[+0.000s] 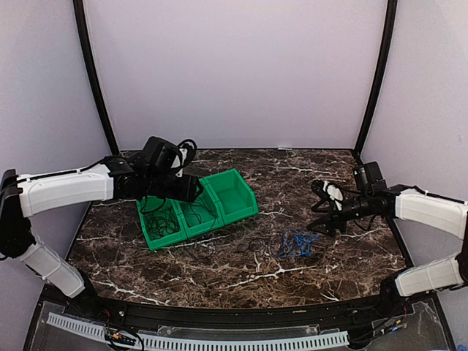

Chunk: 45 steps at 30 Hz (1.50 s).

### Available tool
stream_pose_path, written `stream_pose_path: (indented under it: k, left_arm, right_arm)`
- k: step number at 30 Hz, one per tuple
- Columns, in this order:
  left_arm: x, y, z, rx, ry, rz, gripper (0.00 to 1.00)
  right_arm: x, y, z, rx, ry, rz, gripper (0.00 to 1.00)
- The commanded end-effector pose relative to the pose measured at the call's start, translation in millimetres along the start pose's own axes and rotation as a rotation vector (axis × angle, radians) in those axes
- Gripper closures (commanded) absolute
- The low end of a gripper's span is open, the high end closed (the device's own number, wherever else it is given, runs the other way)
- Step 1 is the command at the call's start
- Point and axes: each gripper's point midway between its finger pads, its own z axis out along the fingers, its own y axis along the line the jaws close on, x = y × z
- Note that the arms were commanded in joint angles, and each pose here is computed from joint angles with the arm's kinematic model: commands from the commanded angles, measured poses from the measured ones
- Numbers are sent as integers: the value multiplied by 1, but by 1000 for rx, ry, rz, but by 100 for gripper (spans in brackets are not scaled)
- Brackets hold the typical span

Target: Untangle the cables

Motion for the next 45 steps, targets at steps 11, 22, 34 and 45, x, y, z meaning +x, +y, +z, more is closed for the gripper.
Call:
stream_pose_path:
  k: [11, 22, 34, 45]
  left_arm:
    - [110, -77, -22, 95, 204, 152, 31]
    - [170, -39, -8, -103, 467, 492, 38]
    - [185, -33, 12, -106, 569, 742, 38]
    - [174, -32, 23, -126, 561, 903, 100]
  right_arm:
    - [-18, 8, -2, 1, -18, -83, 24]
    - [-17, 8, -2, 4, -12, -88, 24]
    - [-13, 7, 0, 9, 2, -83, 24]
    - [-11, 6, 2, 6, 15, -77, 24]
